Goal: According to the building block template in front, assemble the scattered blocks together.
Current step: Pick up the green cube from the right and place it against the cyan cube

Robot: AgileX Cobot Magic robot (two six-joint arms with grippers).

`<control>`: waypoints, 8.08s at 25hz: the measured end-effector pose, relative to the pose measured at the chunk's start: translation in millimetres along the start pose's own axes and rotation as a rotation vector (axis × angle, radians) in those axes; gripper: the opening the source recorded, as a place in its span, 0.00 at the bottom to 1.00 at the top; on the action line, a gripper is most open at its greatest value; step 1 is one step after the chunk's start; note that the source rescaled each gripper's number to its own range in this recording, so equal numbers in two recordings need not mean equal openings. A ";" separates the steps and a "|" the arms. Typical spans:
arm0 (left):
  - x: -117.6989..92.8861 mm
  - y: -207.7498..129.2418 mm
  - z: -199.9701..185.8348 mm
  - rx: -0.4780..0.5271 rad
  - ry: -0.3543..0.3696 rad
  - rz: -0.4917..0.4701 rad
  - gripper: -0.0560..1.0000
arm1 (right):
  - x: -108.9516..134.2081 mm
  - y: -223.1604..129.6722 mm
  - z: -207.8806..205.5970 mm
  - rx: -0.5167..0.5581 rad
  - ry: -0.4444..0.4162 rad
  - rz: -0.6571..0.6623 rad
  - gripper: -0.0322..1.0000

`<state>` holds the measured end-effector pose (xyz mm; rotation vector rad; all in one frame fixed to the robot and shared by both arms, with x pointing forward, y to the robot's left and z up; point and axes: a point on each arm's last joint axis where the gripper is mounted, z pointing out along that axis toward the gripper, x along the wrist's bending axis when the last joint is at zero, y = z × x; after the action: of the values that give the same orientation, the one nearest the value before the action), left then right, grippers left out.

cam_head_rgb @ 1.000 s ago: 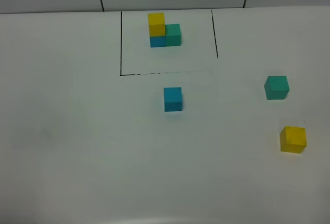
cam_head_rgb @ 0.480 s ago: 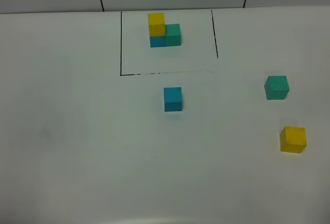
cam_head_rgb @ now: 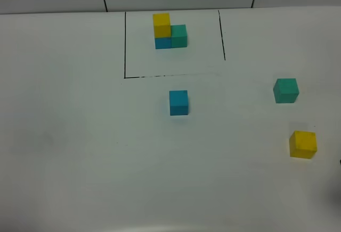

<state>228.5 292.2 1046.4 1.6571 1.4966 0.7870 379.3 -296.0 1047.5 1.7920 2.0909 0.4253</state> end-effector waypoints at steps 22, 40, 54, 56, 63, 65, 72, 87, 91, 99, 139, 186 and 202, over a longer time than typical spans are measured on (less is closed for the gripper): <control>0.0 0.0 0.0 0.000 0.000 0.000 0.61 | -5.4 58.5 66.2 0.163 0.033 0.027 1.00; 0.0 0.0 0.0 0.000 0.000 0.000 0.61 | -6.4 67.6 74.2 0.130 0.025 0.086 1.00; 0.0 0.0 0.0 0.000 0.000 -0.001 0.61 | 11.8 162.0 142.6 0.181 0.027 0.023 1.00; 0.0 0.0 0.0 0.000 0.000 -0.001 0.61 | 11.6 175.5 157.7 0.201 0.000 0.047 1.00; 0.0 0.0 0.0 0.000 0.000 0.000 0.61 | 10.7 184.2 210.4 0.312 -0.041 0.056 1.00; 0.0 0.0 0.0 0.000 0.000 0.000 0.61 | 11.3 183.3 218.1 0.316 -0.040 0.056 0.99; 0.0 0.0 0.0 0.000 0.000 0.000 0.61 | 12.2 189.2 231.5 0.274 -0.006 0.096 0.97; 0.0 0.0 0.0 0.000 0.000 0.000 0.61 | 3.1 185.9 239.0 0.292 -0.006 0.128 0.05; 0.0 0.0 0.0 0.000 0.000 0.000 0.61 | 5.4 186.3 237.1 0.293 -0.002 0.062 0.05; 0.0 0.0 0.0 0.000 0.000 0.000 0.61 | 90.8 186.1 192.5 0.317 0.089 -0.725 0.05; 0.0 0.0 0.0 0.000 0.000 0.000 0.61 | 188.4 206.4 235.2 0.184 0.290 -1.326 0.05; 0.0 0.0 0.0 0.000 0.000 0.001 0.61 | 193.3 205.3 236.6 0.166 0.324 -1.342 0.05; 0.0 0.0 0.0 0.000 0.000 0.001 0.61 | 193.2 205.4 236.6 0.166 0.323 -1.343 0.05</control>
<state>228.5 292.2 1046.4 1.6576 1.4962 0.7874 640.9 -73.9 914.2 0.0613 2.9973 0.1318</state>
